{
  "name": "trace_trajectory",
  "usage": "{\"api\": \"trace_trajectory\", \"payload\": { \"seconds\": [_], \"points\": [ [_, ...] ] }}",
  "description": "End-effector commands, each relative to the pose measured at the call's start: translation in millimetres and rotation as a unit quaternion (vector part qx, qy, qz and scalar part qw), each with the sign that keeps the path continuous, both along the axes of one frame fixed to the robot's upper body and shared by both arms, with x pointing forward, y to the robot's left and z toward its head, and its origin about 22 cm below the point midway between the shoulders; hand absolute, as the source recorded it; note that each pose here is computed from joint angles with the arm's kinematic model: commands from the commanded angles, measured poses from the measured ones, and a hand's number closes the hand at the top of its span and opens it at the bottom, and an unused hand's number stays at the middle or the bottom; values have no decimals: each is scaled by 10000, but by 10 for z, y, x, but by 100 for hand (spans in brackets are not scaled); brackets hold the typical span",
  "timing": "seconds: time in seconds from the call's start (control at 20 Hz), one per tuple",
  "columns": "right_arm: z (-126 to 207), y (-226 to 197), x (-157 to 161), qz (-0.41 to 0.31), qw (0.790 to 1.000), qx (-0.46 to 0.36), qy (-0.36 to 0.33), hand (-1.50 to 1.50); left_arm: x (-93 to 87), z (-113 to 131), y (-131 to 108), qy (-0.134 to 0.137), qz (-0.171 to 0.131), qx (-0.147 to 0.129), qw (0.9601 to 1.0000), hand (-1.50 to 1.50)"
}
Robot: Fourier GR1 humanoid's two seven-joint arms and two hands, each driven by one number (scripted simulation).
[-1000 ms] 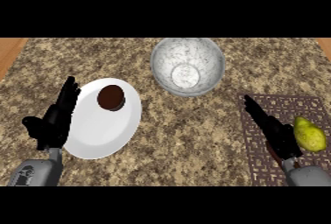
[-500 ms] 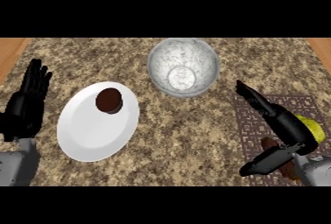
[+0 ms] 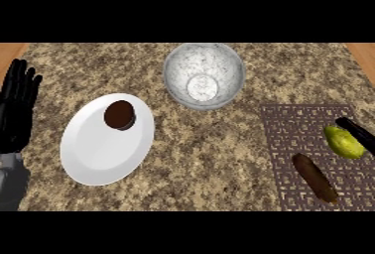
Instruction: Pick the pear from the placemat and place it in the bowl
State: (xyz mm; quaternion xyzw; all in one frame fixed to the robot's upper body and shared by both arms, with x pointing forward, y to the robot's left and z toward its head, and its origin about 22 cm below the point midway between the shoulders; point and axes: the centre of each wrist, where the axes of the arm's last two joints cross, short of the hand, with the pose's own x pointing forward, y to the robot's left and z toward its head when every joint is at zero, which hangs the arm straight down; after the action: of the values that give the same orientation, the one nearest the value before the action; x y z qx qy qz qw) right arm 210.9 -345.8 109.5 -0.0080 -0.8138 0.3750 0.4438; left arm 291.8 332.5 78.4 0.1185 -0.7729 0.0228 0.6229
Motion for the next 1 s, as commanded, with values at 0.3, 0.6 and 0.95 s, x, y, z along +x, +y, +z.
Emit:
{"api": "trace_trajectory", "payload": {
  "seconds": [0.3,0.6,0.95],
  "points": [
    [1181,-483,-96,-803,9633,-2556,170,-150,-29,-7,-86,-24,-85,8,10000,0],
    [1479,-637,-86,-507,9194,-3799,883,-150,-96,9,97,87,-36,-37,9999,0],
    [1470,-595,-6,-366,8854,-4461,1252,-150,-3,51,-99,30,-198,-36,9998,0]
  ]
}}
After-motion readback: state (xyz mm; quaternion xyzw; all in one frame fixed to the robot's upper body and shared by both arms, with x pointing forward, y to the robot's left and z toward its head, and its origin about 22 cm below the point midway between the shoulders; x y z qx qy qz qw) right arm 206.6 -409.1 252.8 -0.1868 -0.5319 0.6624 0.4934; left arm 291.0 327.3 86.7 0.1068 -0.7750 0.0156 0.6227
